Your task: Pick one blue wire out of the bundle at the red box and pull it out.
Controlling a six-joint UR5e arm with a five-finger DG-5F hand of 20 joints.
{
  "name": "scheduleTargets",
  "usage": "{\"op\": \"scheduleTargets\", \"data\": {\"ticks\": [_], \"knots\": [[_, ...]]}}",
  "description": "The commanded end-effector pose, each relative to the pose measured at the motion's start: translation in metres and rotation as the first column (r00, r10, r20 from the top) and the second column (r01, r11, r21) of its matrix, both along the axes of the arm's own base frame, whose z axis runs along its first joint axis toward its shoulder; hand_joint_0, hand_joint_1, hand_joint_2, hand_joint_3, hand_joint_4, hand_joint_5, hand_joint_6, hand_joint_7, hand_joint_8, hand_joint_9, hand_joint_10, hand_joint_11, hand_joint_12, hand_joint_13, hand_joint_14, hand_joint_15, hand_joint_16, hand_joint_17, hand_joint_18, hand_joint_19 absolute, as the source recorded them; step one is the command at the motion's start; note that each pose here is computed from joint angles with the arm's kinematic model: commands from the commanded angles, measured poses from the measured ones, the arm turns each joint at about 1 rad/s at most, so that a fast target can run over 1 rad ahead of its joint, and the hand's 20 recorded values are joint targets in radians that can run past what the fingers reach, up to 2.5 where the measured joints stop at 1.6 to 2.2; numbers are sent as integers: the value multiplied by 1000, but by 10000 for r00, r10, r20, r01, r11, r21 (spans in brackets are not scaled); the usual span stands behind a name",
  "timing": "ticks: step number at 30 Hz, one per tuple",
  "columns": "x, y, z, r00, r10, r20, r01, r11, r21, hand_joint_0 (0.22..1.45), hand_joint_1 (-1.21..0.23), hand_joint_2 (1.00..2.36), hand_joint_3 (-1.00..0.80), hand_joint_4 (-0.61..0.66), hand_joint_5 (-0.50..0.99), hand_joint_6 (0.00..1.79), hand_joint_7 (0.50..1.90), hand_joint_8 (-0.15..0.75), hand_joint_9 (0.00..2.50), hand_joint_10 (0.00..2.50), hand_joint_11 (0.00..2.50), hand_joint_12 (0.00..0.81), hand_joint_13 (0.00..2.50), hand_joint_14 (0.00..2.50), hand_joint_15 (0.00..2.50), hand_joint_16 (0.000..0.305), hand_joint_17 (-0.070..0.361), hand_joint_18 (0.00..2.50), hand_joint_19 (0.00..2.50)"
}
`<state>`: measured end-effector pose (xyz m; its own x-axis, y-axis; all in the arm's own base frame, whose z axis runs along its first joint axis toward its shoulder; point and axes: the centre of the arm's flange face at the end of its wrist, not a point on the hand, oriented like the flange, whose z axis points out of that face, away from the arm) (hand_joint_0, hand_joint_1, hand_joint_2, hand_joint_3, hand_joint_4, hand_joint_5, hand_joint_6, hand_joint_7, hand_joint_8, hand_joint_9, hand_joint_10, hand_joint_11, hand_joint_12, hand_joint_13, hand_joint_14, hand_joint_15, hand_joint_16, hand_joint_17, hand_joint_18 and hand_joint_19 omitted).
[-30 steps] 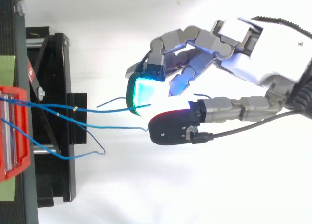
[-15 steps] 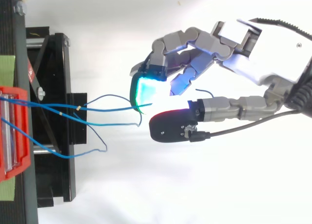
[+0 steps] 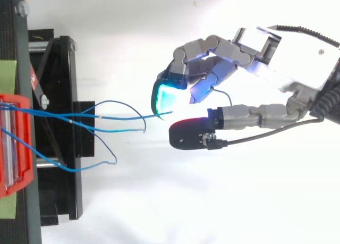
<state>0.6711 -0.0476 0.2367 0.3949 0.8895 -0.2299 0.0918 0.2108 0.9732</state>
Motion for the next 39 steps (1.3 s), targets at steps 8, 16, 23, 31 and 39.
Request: {"op": "scheduleTargets", "data": {"ticks": [8,16,23,31,39], "knots": [[-1,0,0,10000,2,-94,-2,10000,-21,590,-810,1099,-4,-6,-93,866,1079,287,972,15,594,413,582,9,254,62,141,620,293],[-1,1,0,10000,18,-94,-18,10000,-21,590,-808,1097,-4,-8,-93,865,1077,290,973,17,580,419,570,8,248,63,141,621,294],[0,0,-1,10000,2,-94,-2,10000,-21,594,-804,1077,2,0,-94,864,1086,292,963,16,572,428,547,8,241,63,141,623,295],[-1,0,0,10000,-13,-94,13,10000,-21,603,-799,1033,16,-3,-95,861,1100,300,949,15,573,426,535,8,232,63,142,628,304],[-1,0,0,10000,-13,-94,13,10000,-21,611,-795,1000,20,-1,-97,861,1098,295,922,14,514,423,524,7,228,62,140,624,306]]}}
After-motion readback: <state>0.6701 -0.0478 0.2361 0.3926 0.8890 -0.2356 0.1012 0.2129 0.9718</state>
